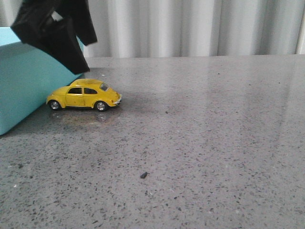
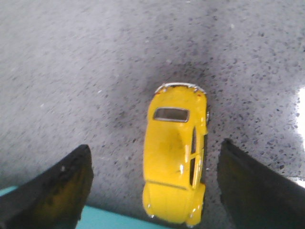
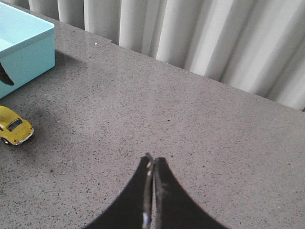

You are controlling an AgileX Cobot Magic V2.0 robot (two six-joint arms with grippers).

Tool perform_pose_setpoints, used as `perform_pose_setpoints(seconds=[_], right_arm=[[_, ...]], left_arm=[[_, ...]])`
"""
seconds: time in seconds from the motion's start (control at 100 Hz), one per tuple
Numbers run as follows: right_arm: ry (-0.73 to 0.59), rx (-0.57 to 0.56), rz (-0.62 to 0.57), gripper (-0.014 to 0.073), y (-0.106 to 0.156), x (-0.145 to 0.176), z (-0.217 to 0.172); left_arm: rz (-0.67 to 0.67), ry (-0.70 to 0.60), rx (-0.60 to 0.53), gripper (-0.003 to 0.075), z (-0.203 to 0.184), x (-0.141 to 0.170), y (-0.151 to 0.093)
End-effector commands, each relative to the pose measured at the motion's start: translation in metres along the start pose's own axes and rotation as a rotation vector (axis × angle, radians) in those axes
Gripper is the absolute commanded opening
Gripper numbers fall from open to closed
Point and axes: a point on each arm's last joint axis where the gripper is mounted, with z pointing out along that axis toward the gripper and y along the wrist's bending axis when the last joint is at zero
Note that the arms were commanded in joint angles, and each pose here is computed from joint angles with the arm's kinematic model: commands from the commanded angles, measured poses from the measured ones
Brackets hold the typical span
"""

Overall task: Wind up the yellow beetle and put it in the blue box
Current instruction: 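Close the left gripper around the yellow car's body, then lift the yellow car with the left gripper over the blue box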

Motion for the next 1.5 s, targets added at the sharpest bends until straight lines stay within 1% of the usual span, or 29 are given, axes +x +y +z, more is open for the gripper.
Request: perform_pose_setpoints(seconds=[0.0,0.42,0.62,0.77,0.85,0.95,1.02,1.2,1.27,1.28,1.32,1.39,1.49], right_arm=[[-0.094,0.019,-0.002,-0.0053,-0.002,-0.012,-0.006],[-0.081,0.015,-0.002,-0.0053,-0.002,-0.011,-0.006],[-0.075,0.014,-0.002,-0.0053,-0.002,-0.011,-0.006],[-0.065,0.011,-0.002,-0.0053,-0.002,-0.01,-0.006],[-0.063,0.01,-0.002,-0.0053,-0.001,-0.01,-0.006],[-0.061,0.01,-0.002,-0.0053,-0.001,-0.01,-0.006],[-0.058,0.009,-0.002,-0.0053,-0.001,-0.009,-0.006],[-0.056,0.009,-0.002,-0.0053,-0.001,-0.009,-0.006],[-0.056,0.009,-0.002,-0.0053,-0.001,-0.009,-0.006],[-0.056,0.009,-0.002,-0.0053,-0.001,-0.009,-0.006],[-0.056,0.009,-0.002,-0.0053,-0.001,-0.009,-0.006],[-0.056,0.009,-0.002,-0.0053,-0.001,-0.009,-0.006],[-0.058,0.009,-0.002,-0.0053,-0.001,-0.009,-0.006]], left_arm=[[0.019,-0.052,-0.046,0.0507,-0.012,-0.009,0.006],[0.007,-0.004,0.032,0.0507,0.029,-0.004,0.009],[0.006,-0.003,0.023,0.0507,0.037,-0.003,0.011],[-0.014,0.002,0.016,0.0506,0.038,0.003,0.015],[-0.03,0.017,0.035,0.0488,0.037,0.009,0.016],[-0.046,0.036,0.071,0.0432,0.036,0.016,0.015],[-0.05,0.044,0.087,0.0363,0.036,0.018,0.014],[-0.063,0.025,0.09,0.0136,0.034,0.016,0.014],[-0.075,0.003,0.085,0.0068,0.031,0.013,0.015],[-0.076,0.0,0.084,0.0068,0.031,0.012,0.015],[-0.075,-0.009,0.071,0.003,0.027,0.01,0.018],[-0.075,-0.043,0.019,-0.0008,0.016,0.005,0.024],[-0.068,-0.103,-0.086,-0.0021,-0.01,-0.005,0.035]])
